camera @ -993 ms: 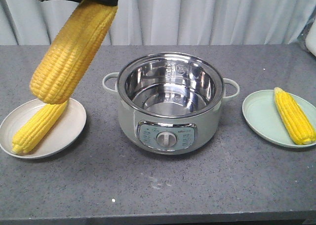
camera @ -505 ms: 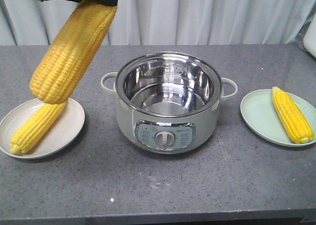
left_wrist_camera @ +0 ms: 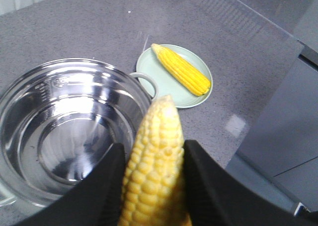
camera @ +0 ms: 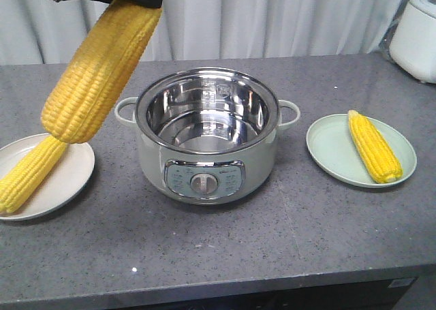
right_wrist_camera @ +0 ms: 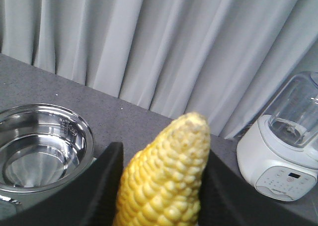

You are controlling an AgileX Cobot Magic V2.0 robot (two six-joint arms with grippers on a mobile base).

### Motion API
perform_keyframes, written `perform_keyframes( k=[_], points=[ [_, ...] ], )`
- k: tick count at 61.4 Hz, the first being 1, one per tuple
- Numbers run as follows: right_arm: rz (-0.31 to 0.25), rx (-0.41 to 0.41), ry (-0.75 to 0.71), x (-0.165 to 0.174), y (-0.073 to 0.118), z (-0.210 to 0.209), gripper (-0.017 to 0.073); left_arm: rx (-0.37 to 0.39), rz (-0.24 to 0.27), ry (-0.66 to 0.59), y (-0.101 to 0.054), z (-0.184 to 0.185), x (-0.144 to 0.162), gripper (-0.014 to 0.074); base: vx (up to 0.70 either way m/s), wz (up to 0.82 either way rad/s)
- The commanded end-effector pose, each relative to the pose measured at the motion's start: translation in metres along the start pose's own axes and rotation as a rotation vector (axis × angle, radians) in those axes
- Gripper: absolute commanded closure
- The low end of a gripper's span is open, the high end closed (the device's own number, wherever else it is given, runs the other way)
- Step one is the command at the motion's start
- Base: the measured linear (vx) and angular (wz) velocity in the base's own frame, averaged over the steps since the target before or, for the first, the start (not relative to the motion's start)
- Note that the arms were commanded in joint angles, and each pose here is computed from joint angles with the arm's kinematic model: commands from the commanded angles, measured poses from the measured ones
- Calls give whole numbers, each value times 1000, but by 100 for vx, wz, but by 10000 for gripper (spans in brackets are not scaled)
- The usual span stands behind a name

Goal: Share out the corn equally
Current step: 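Turn the base away from the pot while holding both cobs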

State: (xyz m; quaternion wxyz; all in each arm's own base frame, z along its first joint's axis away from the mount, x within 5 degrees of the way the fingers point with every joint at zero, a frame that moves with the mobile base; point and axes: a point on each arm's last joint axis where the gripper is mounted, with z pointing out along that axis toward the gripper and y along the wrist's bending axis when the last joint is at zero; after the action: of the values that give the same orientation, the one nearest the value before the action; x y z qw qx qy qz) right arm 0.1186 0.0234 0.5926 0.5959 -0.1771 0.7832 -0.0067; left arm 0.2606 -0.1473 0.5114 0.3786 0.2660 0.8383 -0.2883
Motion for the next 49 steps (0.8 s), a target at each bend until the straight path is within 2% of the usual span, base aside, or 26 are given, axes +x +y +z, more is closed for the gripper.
perform_keyframes(
  k=[1,49],
  points=[
    [-2,30,-85,-8,-3,-7,564,28,7,-86,-13,-21,-5,601,-4,-17],
    [-2,29,-82,-8,-3,-7,564,28,7,-86,-13,-21,-5,601,-4,-26]
  ],
)
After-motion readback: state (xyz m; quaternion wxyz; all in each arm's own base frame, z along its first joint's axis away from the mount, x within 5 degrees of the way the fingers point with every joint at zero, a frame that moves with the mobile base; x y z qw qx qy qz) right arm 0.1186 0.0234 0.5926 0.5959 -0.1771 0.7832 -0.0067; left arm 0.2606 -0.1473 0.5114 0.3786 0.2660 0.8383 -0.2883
